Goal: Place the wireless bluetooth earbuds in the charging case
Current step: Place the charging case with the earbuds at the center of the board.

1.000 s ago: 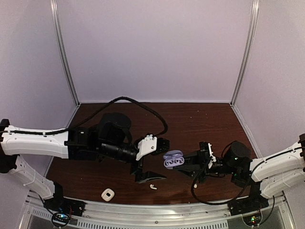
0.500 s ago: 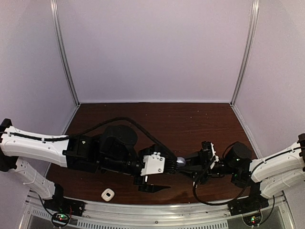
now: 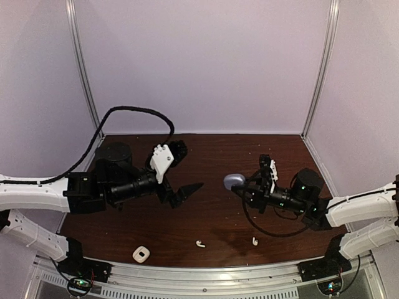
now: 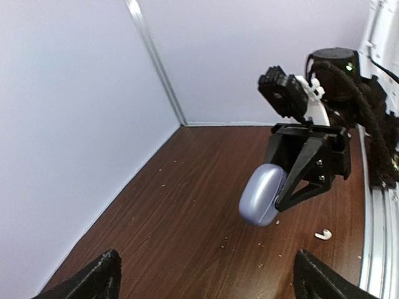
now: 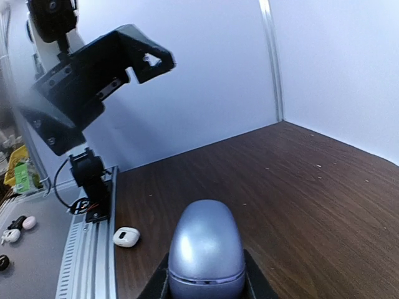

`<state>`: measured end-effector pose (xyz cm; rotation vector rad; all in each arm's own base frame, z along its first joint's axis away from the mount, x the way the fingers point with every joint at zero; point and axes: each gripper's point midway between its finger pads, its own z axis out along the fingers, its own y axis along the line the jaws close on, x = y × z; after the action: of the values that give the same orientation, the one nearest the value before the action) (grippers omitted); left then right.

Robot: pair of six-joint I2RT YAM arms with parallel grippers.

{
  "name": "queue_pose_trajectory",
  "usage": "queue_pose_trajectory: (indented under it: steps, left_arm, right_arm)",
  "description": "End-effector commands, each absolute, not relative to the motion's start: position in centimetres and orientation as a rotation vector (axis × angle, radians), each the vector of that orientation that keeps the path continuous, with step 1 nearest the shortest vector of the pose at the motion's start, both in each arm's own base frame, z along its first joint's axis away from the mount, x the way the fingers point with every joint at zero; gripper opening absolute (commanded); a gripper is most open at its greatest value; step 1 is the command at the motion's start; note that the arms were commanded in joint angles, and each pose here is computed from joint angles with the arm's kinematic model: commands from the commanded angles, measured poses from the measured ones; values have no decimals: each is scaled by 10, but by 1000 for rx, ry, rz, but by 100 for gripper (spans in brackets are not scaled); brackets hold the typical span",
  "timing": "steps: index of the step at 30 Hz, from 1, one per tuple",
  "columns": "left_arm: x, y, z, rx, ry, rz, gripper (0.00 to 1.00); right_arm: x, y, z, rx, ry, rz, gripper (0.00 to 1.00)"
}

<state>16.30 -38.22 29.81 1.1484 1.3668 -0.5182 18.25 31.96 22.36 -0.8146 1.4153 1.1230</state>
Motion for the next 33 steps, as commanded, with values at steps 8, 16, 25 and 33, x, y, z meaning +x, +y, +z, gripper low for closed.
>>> queue_pose_trajectory:
  steps: [8, 16, 25, 33]
  left_arm:
    - [244, -328, 323, 595, 1534, -610, 98]
    - [313, -259, 258, 229, 1923, -381, 97]
    - [305, -246, 226, 240, 2002, -439, 98]
    - [297, -245, 209, 248, 2041, -466, 98]
  right_arm:
    - [345, 265, 209, -407, 1789, 807, 1]
    - [393, 296, 131, -464, 2031, 747, 3]
    - [422, 332, 71, -512, 2166, 813, 9]
    - [429, 343, 50, -519, 2210, 850, 22]
